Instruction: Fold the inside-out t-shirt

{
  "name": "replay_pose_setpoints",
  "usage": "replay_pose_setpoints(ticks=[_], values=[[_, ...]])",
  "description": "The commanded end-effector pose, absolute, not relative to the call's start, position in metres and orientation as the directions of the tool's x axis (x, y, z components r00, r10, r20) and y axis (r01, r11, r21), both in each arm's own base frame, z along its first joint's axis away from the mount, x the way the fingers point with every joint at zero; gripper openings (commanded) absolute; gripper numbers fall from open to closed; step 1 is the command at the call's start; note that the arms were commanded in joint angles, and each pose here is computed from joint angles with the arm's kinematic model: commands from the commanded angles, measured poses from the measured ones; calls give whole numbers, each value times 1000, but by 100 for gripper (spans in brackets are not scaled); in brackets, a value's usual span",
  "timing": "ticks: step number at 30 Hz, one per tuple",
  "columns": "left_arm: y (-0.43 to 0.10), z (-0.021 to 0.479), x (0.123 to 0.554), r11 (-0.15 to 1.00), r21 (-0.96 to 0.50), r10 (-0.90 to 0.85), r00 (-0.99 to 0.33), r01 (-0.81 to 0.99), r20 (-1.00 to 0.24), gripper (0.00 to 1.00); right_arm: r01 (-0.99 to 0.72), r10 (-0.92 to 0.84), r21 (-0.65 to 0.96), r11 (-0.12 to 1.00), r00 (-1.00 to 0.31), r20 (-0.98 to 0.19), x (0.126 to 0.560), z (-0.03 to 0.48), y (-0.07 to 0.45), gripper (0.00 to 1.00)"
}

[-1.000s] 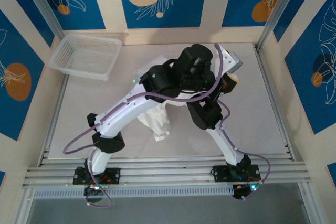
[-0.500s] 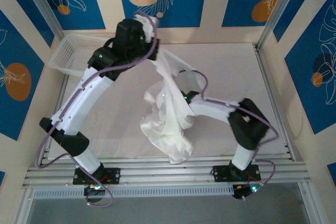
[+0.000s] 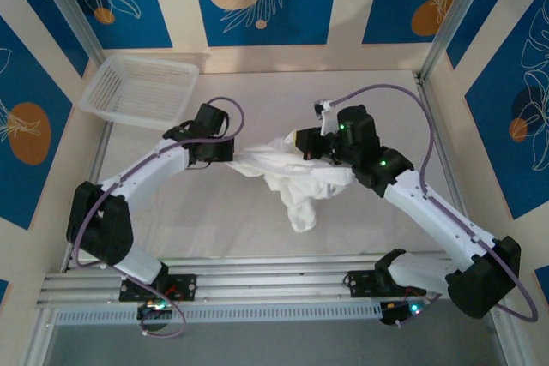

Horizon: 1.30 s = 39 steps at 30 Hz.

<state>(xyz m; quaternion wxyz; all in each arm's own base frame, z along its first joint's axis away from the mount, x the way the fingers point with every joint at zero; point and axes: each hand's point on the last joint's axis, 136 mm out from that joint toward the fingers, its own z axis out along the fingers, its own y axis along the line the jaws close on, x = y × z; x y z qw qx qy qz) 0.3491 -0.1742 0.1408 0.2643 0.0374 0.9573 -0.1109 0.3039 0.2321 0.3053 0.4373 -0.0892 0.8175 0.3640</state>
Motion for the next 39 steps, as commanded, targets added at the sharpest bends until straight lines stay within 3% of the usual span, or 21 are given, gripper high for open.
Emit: replay_pose_setpoints(ticks=[1,3,6,11,16,17,18,20,24,28,32,33,35,36,39], values=[[-187,223,356,928,-289,-25,-732,237,-681,55,-514,297,546,661,-490,-820,309,364,227,0],[-211,268,340,841,-374,-9,-681,391,-733,67,-505,298,554,662,-500,-813,312,363,228,0],[-253,322,304,614,-482,12,-619,625,-786,79,-503,322,577,644,-506,-800,317,364,232,0],[-324,328,251,328,-530,141,-595,782,-791,82,-464,375,629,624,-528,-762,327,369,238,0],[-376,272,246,360,-517,267,-616,777,-741,85,-455,393,648,611,-536,-747,331,379,243,0],[-383,267,243,327,-526,265,-611,785,-746,80,-447,396,651,614,-539,-743,332,381,243,0],[-386,259,244,322,-524,262,-606,789,-751,60,-424,404,655,625,-542,-737,334,382,239,0],[-380,234,249,391,-511,284,-629,765,-724,0,-359,430,662,658,-541,-722,341,386,225,0],[-348,184,253,548,-415,350,-650,726,-675,0,-301,474,655,693,-495,-728,353,410,194,0],[-280,122,264,767,-185,420,-698,614,-580,0,-264,569,693,671,-417,-709,360,454,141,0],[-212,88,274,892,-116,313,-781,438,-540,0,-275,661,766,581,-389,-642,352,484,98,0],[-207,89,275,894,-154,277,-790,421,-547,2,-298,649,763,573,-404,-645,349,485,101,0],[-215,108,272,850,-265,232,-775,455,-588,34,-368,589,751,548,-467,-659,344,478,119,0],[-222,122,271,819,-299,224,-753,490,-619,45,-402,558,750,525,-503,-660,341,472,129,0],[-248,178,268,705,-385,188,-680,596,-709,64,-461,463,763,453,-609,-644,333,443,158,0]])
